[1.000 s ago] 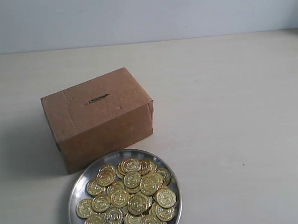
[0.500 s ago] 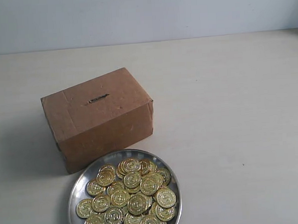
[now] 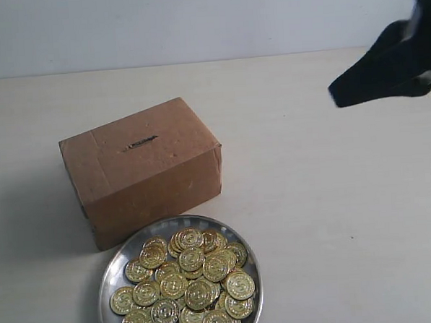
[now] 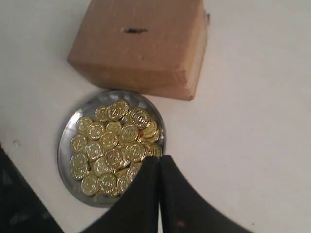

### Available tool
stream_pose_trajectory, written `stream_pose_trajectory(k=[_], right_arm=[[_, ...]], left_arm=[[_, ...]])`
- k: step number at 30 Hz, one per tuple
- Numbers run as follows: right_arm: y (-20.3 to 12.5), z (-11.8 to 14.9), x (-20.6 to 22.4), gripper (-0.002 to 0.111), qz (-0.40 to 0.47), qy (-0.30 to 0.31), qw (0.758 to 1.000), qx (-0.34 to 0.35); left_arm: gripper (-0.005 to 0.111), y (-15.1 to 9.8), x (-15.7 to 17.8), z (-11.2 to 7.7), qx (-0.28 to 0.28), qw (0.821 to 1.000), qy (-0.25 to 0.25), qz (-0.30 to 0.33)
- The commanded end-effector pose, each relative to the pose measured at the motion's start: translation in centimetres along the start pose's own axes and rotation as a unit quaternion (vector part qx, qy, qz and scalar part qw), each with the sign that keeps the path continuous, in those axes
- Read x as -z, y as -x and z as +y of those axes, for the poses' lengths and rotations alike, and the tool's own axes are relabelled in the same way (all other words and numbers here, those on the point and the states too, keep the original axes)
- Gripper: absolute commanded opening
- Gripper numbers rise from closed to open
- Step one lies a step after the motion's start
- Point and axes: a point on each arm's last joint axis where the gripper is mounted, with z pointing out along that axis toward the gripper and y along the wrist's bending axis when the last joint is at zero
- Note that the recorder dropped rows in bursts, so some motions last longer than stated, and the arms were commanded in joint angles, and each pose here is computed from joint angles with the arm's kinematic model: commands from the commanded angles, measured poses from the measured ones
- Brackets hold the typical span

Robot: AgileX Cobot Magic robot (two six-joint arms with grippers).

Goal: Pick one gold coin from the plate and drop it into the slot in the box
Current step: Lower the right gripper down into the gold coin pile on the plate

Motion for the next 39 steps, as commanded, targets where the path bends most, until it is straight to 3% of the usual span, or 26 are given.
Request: stream_pose_trajectory(k=[1,13,20,24,28,34,39], right_arm=[[0.7,0.0,-4.7,0.000,0.067,0.022,0.997,0.040],[-0.8,3.5,-14.2,0.000,0.182,0.039,0.968,0.168],[-2.2,5.3,-17.4,0.000,0.223,0.047,0.916,0.329],[-2.6,5.7,-19.1,0.000,0.217,0.050,0.901,0.371],[-3.2,5.4,-20.5,0.013,0.229,0.059,0.884,0.403],[-3.8,4.8,-22.0,0.050,0.241,0.061,0.877,0.411],[-4.0,4.5,-22.8,0.053,0.237,0.056,0.877,0.415]], left_arm=[[0.000,0.1,0.0,0.0,0.000,1.000,-0.004,-0.006],[0.000,0.1,0.0,0.0,0.000,1.000,-0.004,-0.006],[0.000,0.1,0.0,0.0,0.000,1.000,-0.004,-0.006],[0.000,0.1,0.0,0.0,0.000,1.000,-0.004,-0.006],[0.000,0.1,0.0,0.0,0.000,1.000,-0.004,-0.006],[0.000,0.1,0.0,0.0,0.000,1.000,-0.004,-0.006],[0.000,0.1,0.0,0.0,0.000,1.000,-0.004,-0.006]])
